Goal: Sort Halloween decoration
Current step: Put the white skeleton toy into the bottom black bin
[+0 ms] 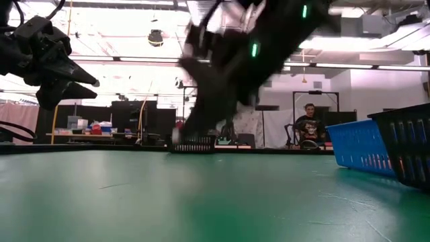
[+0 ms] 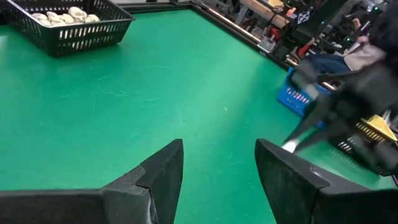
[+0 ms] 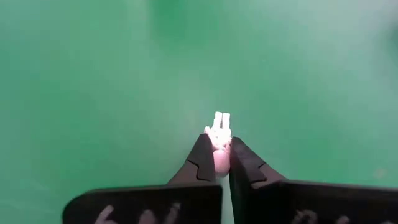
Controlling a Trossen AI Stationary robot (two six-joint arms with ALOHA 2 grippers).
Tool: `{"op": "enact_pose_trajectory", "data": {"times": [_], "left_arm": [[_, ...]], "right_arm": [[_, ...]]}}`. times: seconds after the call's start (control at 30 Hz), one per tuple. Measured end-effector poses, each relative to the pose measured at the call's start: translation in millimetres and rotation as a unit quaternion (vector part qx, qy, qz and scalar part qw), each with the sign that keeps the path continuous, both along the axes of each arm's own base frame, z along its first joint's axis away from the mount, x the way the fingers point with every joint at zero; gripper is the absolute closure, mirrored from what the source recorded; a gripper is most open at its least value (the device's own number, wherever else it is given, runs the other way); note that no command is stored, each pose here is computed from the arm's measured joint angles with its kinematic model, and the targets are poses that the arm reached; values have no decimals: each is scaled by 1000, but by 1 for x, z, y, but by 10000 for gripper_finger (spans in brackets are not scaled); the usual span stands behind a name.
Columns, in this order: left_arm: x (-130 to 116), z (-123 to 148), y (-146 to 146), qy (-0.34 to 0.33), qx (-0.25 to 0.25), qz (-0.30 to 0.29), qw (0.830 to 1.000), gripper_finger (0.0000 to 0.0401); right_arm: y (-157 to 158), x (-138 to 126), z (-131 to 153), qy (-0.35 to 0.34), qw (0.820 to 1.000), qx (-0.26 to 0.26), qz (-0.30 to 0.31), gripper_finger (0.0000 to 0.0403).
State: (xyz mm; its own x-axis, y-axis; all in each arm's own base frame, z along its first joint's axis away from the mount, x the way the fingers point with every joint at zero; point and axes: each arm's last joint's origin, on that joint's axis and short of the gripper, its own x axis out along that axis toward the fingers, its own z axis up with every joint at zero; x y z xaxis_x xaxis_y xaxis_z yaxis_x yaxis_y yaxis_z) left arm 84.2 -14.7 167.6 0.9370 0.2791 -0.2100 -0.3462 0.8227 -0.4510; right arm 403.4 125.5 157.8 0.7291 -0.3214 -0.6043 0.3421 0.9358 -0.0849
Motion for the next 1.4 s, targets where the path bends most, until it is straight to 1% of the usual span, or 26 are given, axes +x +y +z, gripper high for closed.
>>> {"op": "enact_pose_trajectory", "data": {"times": [0.1, 0.2, 0.3, 0.37, 0.57, 0.67, 0.83, 1.0, 1.07, 1.2, 1.4], "left_arm": [[0, 0, 0, -1, -2, 0, 1000, 212], [0, 0, 0, -1, -2, 0, 1000, 212], [0, 0, 0, -1, -3, 0, 1000, 212], [0, 0, 0, -1, -4, 0, 1000, 212], [0, 0, 0, -1, -3, 1, 1000, 212], [0, 0, 0, -1, -3, 1, 1000, 212], [0, 0, 0, -1, -2, 1, 1000, 212], [0, 0, 0, -1, -3, 1, 1000, 212], [0, 0, 0, -1, -3, 1, 1000, 212], [0, 0, 0, -1, -3, 2, 1000, 212], [0, 0, 0, -1, -3, 2, 1000, 212]], "right_arm": [[-1, -10, 31, -10, 1000, -1, 7, 387], [3, -24, 54, -6, 1000, 0, 21, 387], [11, -45, 81, 3, 998, 22, 56, 387], [17, -61, 97, 14, 996, 48, 70, 387], [41, -116, 119, 78, 988, 107, 74, 387], [54, -140, 123, 97, 985, 130, 64, 387], [78, -170, 120, 127, 978, 156, 50, 387], [102, -186, 111, 138, 974, 177, 44, 386], [106, -191, 110, 137, 971, 191, 33, 381], [110, -195, 110, 133, 967, 219, 8, 354], [111, -196, 110, 137, 962, 235, 4, 301]]}}
